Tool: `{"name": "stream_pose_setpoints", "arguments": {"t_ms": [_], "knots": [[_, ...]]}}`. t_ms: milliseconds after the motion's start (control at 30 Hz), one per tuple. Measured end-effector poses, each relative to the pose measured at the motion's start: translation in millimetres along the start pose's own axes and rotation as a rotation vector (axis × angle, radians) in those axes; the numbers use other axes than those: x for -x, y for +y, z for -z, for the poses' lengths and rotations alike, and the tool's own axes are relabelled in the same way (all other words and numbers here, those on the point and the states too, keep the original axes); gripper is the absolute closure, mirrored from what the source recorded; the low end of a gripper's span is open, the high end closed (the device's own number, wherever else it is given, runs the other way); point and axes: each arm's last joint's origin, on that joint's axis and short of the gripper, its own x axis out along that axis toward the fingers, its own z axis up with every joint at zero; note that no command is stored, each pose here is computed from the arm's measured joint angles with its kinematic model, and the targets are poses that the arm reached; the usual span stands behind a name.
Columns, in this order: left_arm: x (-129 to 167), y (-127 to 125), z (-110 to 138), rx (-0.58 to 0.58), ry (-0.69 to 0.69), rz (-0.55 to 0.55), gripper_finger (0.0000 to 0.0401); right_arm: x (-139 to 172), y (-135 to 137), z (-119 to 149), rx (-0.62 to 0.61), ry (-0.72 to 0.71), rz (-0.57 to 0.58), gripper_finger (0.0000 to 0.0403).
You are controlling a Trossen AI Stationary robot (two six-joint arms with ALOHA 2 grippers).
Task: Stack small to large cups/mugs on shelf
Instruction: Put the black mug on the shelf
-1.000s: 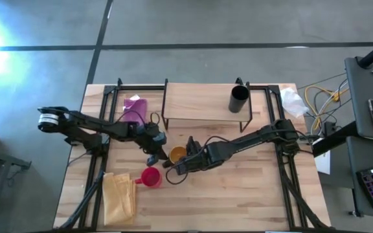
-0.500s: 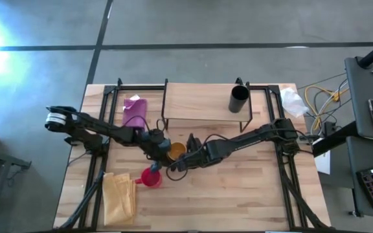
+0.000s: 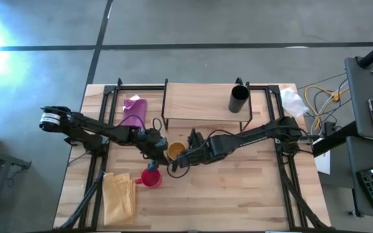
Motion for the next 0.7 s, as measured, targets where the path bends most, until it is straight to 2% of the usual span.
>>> {"name": "stream_pose_setpoints", "arguments": {"t_ms": [200, 700], "knots": [[-6, 1, -3, 0.009, -0.035, 0.019, 0.0401, -2, -3, -11, -0.023, -0.01, 0.006, 0.0272], [-17, 5, -4, 0.018, -0.042, 0.046, 0.0401, -11, -6, -11, -0.034, -0.014, 0.002, 0.0262]]}}
